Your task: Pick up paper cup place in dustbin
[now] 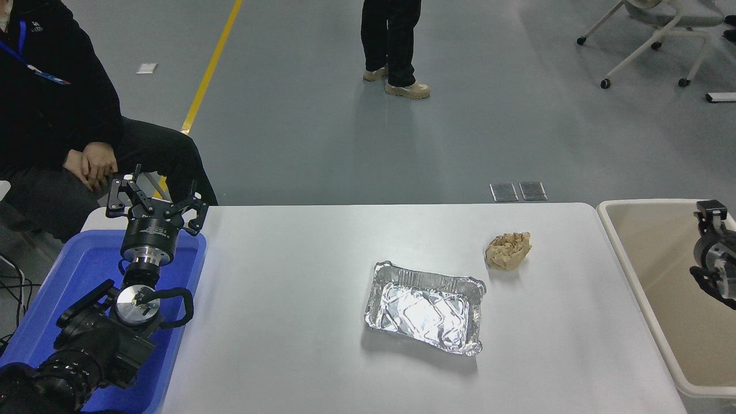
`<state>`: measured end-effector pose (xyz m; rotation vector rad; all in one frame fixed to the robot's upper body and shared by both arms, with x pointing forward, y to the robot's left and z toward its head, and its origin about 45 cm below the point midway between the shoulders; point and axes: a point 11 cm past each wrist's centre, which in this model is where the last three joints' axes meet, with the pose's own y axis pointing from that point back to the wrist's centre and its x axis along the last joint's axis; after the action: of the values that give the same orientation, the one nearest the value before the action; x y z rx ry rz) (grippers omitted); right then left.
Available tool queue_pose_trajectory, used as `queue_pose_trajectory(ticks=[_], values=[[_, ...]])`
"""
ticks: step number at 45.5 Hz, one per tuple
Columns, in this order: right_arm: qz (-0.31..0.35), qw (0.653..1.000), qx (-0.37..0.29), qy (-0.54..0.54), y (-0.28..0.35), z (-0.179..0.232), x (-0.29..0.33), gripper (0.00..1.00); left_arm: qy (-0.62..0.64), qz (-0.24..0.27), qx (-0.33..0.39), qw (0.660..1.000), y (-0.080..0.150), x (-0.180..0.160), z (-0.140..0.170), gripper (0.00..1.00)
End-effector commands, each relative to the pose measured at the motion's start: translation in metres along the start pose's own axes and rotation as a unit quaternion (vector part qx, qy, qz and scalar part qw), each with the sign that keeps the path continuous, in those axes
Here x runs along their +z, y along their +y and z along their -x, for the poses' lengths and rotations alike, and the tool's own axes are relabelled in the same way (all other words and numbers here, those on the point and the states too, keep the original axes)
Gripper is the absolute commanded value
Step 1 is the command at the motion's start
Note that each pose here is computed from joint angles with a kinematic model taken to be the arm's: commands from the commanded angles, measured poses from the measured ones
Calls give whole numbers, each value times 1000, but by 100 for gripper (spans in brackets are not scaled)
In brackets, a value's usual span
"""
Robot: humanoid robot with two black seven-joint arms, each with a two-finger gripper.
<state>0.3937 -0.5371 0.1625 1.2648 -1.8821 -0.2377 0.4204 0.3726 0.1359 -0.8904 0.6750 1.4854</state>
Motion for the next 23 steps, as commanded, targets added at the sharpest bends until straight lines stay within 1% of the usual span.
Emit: queue_pose_trajectory(ticks=[1,9,13,23], values=[[-85,990,-26,106,22,-12,-68,100,0,0,0,1000,0,0,0,99],[-130,973,-41,184,48,-21,-102,100,0,0,0,1000,0,0,0,99],[-141,964,-51,220,62,-26,-111,100,0,0,-1,1000,-1,0,1,99],[-156,939,-94,290,95,-20,-133,100,0,0,-1,1000,-1,0,1,99]])
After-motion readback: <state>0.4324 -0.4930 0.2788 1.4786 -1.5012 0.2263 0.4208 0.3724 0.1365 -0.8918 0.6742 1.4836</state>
